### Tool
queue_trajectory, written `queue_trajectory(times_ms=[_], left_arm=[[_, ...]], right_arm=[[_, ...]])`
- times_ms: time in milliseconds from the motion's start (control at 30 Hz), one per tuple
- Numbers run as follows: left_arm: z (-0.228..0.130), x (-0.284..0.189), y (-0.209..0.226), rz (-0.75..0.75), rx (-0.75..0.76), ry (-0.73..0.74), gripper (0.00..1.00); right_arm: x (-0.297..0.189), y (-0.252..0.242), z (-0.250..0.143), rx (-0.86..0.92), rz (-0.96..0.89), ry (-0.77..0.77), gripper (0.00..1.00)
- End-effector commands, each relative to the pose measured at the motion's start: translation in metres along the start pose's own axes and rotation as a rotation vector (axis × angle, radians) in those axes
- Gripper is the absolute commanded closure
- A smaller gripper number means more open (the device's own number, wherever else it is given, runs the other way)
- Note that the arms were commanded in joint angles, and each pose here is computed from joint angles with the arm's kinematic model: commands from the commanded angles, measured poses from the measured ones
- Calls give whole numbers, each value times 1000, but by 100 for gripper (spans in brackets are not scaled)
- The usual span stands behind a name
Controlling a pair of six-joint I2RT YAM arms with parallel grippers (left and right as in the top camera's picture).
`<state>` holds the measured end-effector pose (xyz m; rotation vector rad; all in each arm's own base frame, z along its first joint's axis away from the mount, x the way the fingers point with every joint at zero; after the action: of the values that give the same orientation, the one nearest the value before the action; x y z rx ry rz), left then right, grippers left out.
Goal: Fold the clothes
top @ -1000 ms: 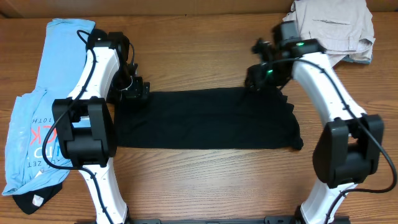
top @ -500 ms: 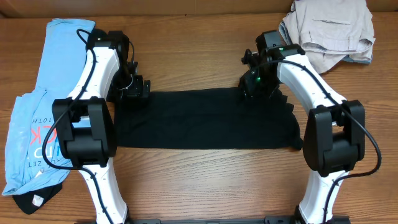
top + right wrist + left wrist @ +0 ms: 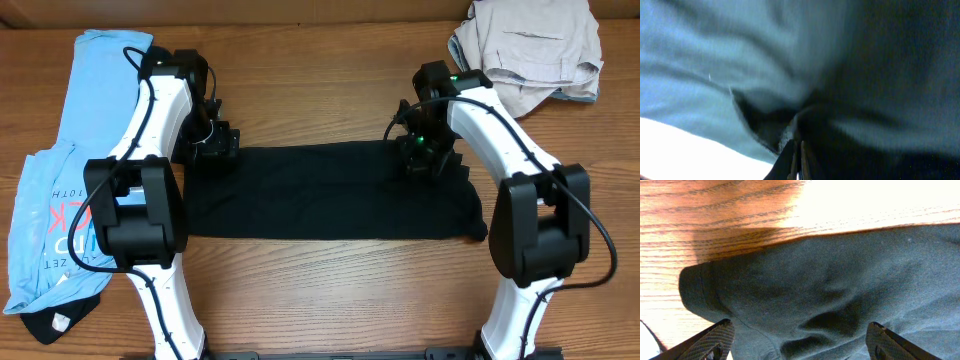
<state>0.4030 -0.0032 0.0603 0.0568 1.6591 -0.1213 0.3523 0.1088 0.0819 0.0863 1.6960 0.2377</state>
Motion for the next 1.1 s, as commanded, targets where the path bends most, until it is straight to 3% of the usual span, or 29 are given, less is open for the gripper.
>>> queue_trajectory(times_ms=[0, 467, 533, 633, 700, 767, 867, 1067], left_arm=[[0, -9, -5, -14, 4, -24, 13], [0, -9, -5, -10, 1, -26, 9], [2, -9, -4, -10, -1, -33, 8], [2, -15, -9, -87, -6, -41, 7], [0, -26, -10, -151, -18, -48, 6], [1, -47, -6, -208, -36, -94, 4], [-1, -87, 5, -229, -57, -207, 2], [-26, -160, 10, -203, -62, -389, 0]], right_arm=[[-35, 7, -14, 70, 19, -40, 96], [36, -15, -71, 255, -27, 176, 96], [35, -14, -69, 253, -25, 165, 81], [20, -10, -60, 237, -11, 99, 32], [-2, -4, -51, 219, 7, 18, 13], [-37, 5, -41, 190, 32, -103, 7], [-95, 19, -34, 145, 71, -287, 6], [-176, 38, -62, 71, 144, -542, 0]])
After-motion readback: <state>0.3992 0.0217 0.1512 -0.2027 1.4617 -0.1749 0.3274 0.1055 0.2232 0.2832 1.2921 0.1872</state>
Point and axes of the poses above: each gripper's point midway between its finger pads, its own x axis out along the fingers, its own y axis along the line the jaws close on, z = x × y, the point moved 2 cm from there along -x, back along the fingers, and after that the axes turned 8 degrees about x, right-handed, at the moved point
